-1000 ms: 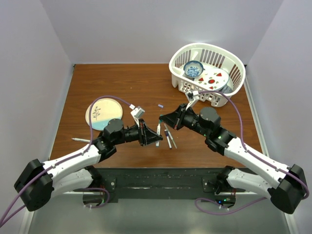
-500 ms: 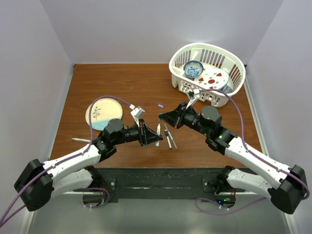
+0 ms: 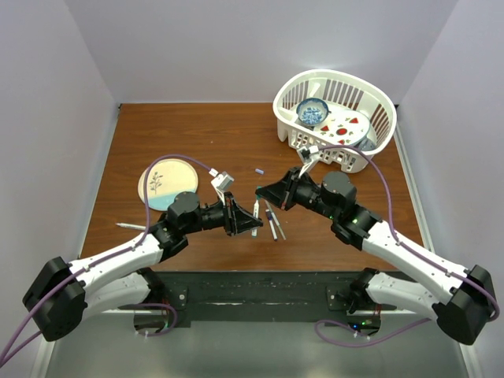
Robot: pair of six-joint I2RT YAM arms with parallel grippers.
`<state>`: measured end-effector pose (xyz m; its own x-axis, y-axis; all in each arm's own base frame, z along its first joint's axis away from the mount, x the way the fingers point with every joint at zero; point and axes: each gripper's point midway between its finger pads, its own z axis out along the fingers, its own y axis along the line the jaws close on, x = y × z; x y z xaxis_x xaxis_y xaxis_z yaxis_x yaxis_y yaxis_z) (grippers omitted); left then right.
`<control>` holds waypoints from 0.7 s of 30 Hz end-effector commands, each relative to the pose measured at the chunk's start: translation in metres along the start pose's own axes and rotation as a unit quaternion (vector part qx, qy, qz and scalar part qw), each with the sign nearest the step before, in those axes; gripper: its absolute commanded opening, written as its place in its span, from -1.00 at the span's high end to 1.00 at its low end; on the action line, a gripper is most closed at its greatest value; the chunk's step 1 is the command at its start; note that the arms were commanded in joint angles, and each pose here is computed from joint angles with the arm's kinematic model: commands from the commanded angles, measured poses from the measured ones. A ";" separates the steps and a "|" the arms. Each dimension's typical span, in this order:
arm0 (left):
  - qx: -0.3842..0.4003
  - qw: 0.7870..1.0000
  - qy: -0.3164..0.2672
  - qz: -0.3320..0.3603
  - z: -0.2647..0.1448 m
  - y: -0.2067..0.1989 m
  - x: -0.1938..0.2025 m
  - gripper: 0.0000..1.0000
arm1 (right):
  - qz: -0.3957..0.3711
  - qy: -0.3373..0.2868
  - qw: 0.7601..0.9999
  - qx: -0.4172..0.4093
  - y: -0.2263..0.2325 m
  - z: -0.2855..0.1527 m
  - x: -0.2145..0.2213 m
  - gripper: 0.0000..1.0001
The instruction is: Insert the pens into the pen caps
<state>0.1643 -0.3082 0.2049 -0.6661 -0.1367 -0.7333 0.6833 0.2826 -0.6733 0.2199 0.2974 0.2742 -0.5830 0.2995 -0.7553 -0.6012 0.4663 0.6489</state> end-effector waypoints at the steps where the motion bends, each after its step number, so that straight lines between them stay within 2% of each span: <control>1: 0.011 1.000 -0.020 0.020 0.001 -0.005 -0.011 1.00 | -0.010 0.006 1.000 -0.021 0.008 -0.001 0.003 1.00; 10: 0.001 0.999 -0.027 0.023 0.003 -0.001 -0.015 1.00 | -0.012 0.037 0.999 -0.006 0.000 -0.005 0.027 1.00; 15: -0.028 0.998 -0.036 0.050 0.009 0.009 -0.027 1.00 | -0.037 0.077 0.996 0.033 -0.019 -0.009 0.057 1.00; 21: -0.053 0.993 -0.073 0.075 0.007 0.022 -0.052 1.00 | 0.002 0.103 0.994 0.029 -0.024 -0.015 0.087 1.00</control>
<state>0.1690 -0.3071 0.1752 -0.6775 -0.0619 -0.7329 0.6716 0.3542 -0.6508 0.2056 0.2979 0.2304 -0.5973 0.2193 -0.7715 -0.5920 0.5285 0.6085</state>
